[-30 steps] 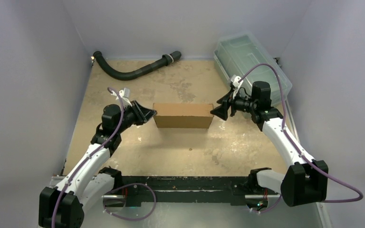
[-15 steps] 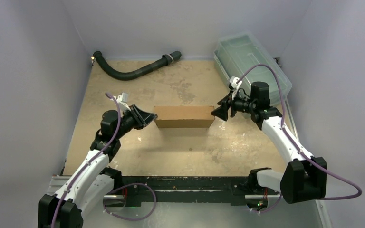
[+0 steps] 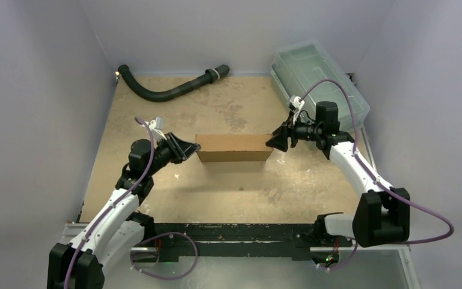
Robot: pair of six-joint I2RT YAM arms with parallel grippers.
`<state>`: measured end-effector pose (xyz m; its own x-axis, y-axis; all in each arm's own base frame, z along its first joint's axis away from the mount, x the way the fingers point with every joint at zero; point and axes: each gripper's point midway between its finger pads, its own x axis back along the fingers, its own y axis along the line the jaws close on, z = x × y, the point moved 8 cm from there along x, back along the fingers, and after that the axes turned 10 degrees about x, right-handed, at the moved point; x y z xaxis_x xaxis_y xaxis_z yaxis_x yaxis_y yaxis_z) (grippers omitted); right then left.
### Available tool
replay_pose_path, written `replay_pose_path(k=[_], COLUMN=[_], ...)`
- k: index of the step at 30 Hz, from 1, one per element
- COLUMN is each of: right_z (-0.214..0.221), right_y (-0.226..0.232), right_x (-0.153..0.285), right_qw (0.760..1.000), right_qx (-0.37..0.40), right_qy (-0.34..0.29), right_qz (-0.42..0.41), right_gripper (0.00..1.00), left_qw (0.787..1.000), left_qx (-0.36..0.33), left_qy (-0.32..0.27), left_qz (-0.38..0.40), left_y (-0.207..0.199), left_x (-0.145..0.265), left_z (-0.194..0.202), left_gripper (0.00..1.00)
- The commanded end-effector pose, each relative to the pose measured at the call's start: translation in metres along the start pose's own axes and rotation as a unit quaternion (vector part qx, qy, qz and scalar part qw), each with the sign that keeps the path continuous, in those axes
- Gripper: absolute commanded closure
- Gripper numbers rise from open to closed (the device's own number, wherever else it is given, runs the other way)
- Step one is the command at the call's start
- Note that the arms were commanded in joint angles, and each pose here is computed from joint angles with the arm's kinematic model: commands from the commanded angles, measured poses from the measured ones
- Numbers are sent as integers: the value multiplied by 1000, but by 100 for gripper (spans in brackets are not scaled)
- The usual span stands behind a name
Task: Fold the paper box
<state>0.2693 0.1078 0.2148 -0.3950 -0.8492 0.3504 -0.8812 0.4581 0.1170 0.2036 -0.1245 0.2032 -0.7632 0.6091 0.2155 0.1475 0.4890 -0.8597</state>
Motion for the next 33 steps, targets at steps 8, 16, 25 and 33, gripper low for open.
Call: replay_pose_path(k=[8, 16, 25, 33], right_z=[8, 22, 18, 4], right_y=[-5, -13, -19, 9], right_x=[-5, -10, -7, 17], right_qw=[999, 997, 985, 980], right_qx=[-15, 29, 101, 186], right_qy=[31, 74, 122, 67], right_qz=[-12, 15, 63, -17], right_gripper=[69, 72, 35, 19], left_qw=[997, 994, 995, 997], left_qx=[2, -50, -63, -52], left_qy=[27, -15, -23, 52], left_qz=[-68, -93, -80, -34], left_y=[11, -13, -20, -16], left_x=[10, 37, 60, 44], left_z=[11, -7, -1, 13], left_gripper=[72, 55, 47, 46])
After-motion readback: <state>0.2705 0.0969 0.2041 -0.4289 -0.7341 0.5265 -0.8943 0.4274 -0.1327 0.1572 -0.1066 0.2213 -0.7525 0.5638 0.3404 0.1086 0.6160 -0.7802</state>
